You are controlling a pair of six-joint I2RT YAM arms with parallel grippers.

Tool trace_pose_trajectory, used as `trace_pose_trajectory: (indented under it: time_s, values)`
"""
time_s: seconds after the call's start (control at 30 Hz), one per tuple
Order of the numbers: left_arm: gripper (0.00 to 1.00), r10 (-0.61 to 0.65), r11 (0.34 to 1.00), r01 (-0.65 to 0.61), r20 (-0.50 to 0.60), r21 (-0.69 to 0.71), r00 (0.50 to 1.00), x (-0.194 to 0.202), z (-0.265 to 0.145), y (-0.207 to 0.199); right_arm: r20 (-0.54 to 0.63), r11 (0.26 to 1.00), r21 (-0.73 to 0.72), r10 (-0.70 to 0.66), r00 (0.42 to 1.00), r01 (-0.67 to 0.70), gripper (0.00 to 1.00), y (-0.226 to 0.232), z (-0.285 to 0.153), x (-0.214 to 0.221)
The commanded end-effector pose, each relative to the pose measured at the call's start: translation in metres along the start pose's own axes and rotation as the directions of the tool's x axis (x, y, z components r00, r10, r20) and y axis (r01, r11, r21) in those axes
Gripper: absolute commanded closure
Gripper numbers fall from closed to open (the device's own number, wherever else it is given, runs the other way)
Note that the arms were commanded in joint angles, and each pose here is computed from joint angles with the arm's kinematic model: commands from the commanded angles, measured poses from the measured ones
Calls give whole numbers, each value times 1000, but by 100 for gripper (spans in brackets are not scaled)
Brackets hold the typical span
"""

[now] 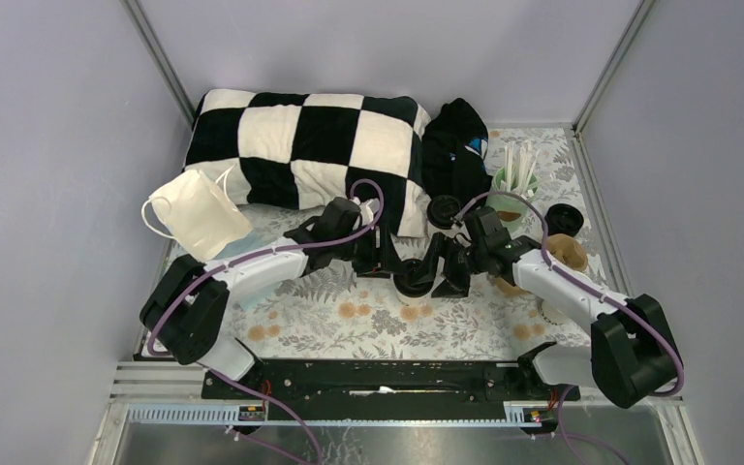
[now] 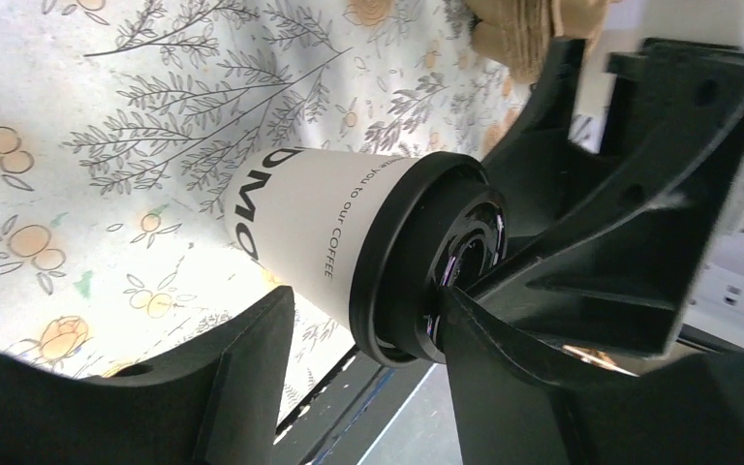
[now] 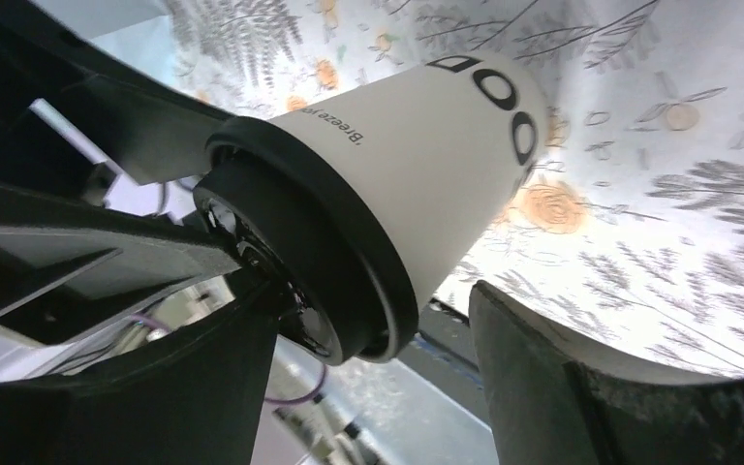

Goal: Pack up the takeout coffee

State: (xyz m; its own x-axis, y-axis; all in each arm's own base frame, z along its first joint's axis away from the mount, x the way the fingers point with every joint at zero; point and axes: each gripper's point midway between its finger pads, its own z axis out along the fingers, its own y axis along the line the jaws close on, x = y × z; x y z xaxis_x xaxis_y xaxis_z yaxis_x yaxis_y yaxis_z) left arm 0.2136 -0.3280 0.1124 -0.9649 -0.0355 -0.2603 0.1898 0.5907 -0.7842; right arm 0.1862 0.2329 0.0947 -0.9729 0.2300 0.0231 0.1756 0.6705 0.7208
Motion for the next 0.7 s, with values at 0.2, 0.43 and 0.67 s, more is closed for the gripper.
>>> trace_pose_trajectory:
  time_s: [0.2,0.43,0.67]
  values:
    - [34,40,976,-59,-93,-209,995,7,-28,7,83,932,291,-251,964,218,20,-11,-45,-24]
    - [24,142,986,-135,74,-96,987,-25,-84,-71,47,800,369,-525,850,473,8,41,-80,-29]
    - [11,216,976,-205,321,-68,922,-53,-155,-117,-95,629,493,-648,756,601,1,57,-62,-32]
